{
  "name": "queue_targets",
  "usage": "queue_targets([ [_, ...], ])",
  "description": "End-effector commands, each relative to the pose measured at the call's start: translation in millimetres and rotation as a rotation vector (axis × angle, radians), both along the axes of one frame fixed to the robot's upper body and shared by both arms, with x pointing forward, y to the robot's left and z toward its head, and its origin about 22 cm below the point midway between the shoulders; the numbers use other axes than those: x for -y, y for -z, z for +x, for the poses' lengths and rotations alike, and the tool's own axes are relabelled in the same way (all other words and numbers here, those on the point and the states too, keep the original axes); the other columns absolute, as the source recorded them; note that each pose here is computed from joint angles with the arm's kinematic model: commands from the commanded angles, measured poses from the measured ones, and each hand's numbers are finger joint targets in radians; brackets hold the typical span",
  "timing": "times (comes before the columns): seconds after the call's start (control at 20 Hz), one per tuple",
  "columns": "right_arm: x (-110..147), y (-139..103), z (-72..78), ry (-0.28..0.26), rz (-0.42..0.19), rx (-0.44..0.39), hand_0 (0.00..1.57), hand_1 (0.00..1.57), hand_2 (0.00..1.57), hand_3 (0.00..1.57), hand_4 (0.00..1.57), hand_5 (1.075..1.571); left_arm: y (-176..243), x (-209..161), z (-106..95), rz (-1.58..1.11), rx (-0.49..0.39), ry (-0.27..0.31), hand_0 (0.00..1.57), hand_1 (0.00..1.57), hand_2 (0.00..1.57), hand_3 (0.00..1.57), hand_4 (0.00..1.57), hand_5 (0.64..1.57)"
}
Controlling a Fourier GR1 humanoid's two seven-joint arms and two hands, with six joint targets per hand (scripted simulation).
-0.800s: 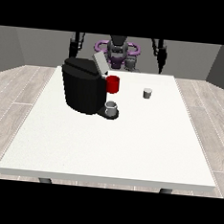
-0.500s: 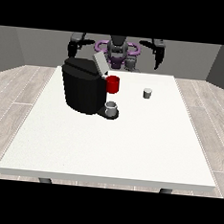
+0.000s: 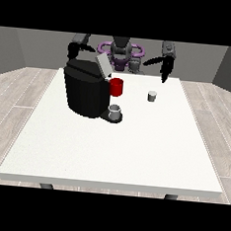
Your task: Insert the coffee pod into the coffee machine and close the lid
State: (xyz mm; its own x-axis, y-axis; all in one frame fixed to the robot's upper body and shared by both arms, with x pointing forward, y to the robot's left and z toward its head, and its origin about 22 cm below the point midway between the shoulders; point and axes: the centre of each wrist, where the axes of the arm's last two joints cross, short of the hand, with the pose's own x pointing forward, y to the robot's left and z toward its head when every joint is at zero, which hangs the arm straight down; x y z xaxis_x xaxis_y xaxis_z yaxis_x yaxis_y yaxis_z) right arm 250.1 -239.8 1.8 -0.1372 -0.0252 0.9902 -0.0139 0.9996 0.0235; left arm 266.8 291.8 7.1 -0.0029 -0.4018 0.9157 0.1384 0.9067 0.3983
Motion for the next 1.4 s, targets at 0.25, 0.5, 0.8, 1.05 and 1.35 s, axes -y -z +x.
queue_targets([
  [0.25,-35,-18,11.7,-0.071,0.021,0.112,0.0,0.0,0.0,0.0,0.41,1.571,7,-23,34,0.288,0.007,-0.044,0.0,0.0,0.0,0.0,0.0,1.571],
  [0.5,-16,-31,26.2,-0.01,-0.013,0.121,0.0,0.0,0.0,0.0,0.41,1.571,-10,-58,55,0.371,-0.026,-0.037,0.0,0.0,0.0,0.0,0.0,1.571],
  [0.8,-23,-14,19.7,-0.042,-0.023,0.099,0.0,0.0,0.0,0.0,0.49,1.571,-4,-81,65,0.414,-0.117,-0.06,0.0,0.0,0.0,0.0,0.0,1.571],
  [1.05,-16,-22,37.6,-0.014,-0.048,0.072,0.0,0.0,0.0,0.0,0.51,1.571,-1,-59,82,0.492,-0.162,0.014,0.0,0.0,0.0,0.0,0.0,1.571],
  [1.35,-2,-25,44.0,0.0,-0.052,0.094,0.0,0.0,0.0,0.0,0.35,1.571,5,-67,85,0.486,-0.185,0.009,0.0,0.0,0.0,0.0,0.0,1.571],
])
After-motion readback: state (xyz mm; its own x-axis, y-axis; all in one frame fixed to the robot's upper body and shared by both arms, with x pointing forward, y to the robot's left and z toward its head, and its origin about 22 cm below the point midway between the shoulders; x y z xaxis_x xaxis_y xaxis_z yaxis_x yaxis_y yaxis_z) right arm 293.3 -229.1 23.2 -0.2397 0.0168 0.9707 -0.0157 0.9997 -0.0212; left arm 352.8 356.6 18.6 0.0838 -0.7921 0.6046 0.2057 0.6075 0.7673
